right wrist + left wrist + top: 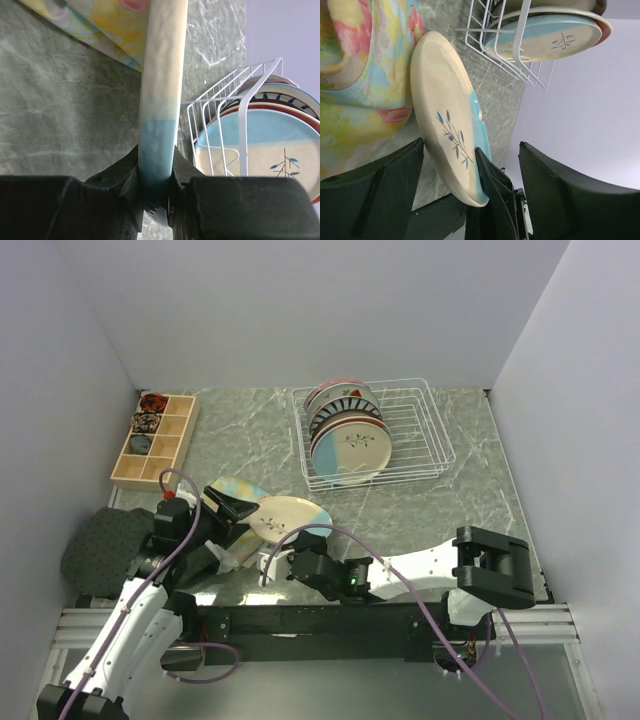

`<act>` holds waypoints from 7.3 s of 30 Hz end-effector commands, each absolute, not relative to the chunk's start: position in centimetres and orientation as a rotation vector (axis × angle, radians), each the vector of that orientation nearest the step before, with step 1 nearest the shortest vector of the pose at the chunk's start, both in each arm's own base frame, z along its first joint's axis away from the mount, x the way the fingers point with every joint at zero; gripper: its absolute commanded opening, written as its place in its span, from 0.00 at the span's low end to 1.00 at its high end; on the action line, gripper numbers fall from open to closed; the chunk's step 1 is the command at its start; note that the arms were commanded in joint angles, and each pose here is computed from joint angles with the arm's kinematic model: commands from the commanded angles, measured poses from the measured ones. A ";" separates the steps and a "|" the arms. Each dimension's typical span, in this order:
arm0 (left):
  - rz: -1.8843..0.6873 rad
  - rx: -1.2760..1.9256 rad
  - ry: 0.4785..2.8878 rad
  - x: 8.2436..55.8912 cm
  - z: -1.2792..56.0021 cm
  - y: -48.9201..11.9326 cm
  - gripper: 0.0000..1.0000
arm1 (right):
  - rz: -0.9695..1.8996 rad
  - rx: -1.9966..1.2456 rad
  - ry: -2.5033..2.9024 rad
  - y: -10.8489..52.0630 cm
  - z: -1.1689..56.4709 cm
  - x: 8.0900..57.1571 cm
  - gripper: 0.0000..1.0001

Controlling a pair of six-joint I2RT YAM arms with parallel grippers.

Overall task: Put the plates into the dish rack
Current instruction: Pass the plate from the left arm to the right, then pass the plate from the right arm to the left, then insert the plate into the dish rack, then reset the grippers

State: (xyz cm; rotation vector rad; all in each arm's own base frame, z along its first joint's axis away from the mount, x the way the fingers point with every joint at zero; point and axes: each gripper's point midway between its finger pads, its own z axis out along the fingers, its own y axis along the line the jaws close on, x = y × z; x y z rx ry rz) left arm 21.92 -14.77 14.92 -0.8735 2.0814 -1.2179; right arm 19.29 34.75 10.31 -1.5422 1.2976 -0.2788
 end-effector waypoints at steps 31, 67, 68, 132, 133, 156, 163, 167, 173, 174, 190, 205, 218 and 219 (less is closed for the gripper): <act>-1.288 -0.744 1.951 24.5 19.9 -16.6 0.01 | -0.025 -1.340 1.166 36.7 18.1 16.5 0.35; -0.734 1.050 1.316 27.0 42.7 -22.0 0.01 | 0.359 -1.201 1.516 17.9 26.9 22.4 1.00; -0.721 1.064 1.302 27.4 43.0 -22.4 0.01 | 0.331 -1.172 1.529 17.3 27.1 22.8 1.00; -0.699 1.397 1.380 38.2 31.3 -39.8 0.01 | 0.133 -0.917 1.685 8.8 26.6 26.0 1.00; -0.698 1.397 1.382 38.2 31.1 -39.8 0.01 | 0.133 -0.917 1.685 8.8 26.6 26.0 1.00; -0.724 1.358 1.532 39.0 24.2 -40.3 0.06 | 0.134 -0.921 1.702 8.6 26.0 26.2 1.00; -0.735 1.313 1.574 39.2 24.1 -40.3 0.36 | 0.139 -0.922 1.704 8.7 25.9 26.2 1.00; -0.742 1.292 1.537 38.9 25.9 -40.2 0.49 | 0.144 -0.924 1.705 8.7 25.9 26.2 1.00; -0.737 1.232 1.485 38.5 29.8 -39.8 0.69 | 0.144 -0.918 1.708 8.6 25.9 26.2 1.00; -0.735 1.225 1.476 38.3 30.4 -39.7 0.75 | 0.148 -0.917 1.709 8.6 25.9 26.2 1.00; -0.668 0.867 1.428 34.8 40.4 -32.0 1.00 | 0.050 -0.666 1.714 5.2 27.9 28.2 1.00; -0.297 -0.146 1.686 28.7 29.6 -5.9 0.99 | -0.238 0.407 1.655 -7.7 30.3 26.4 1.00; -0.253 -0.134 1.643 26.6 28.5 -4.8 0.99 | -0.225 0.482 1.619 -8.0 28.7 25.4 1.00; -0.249 -0.134 1.641 26.5 28.5 -4.7 1.00 | -0.226 0.483 1.615 -8.0 28.8 25.4 1.00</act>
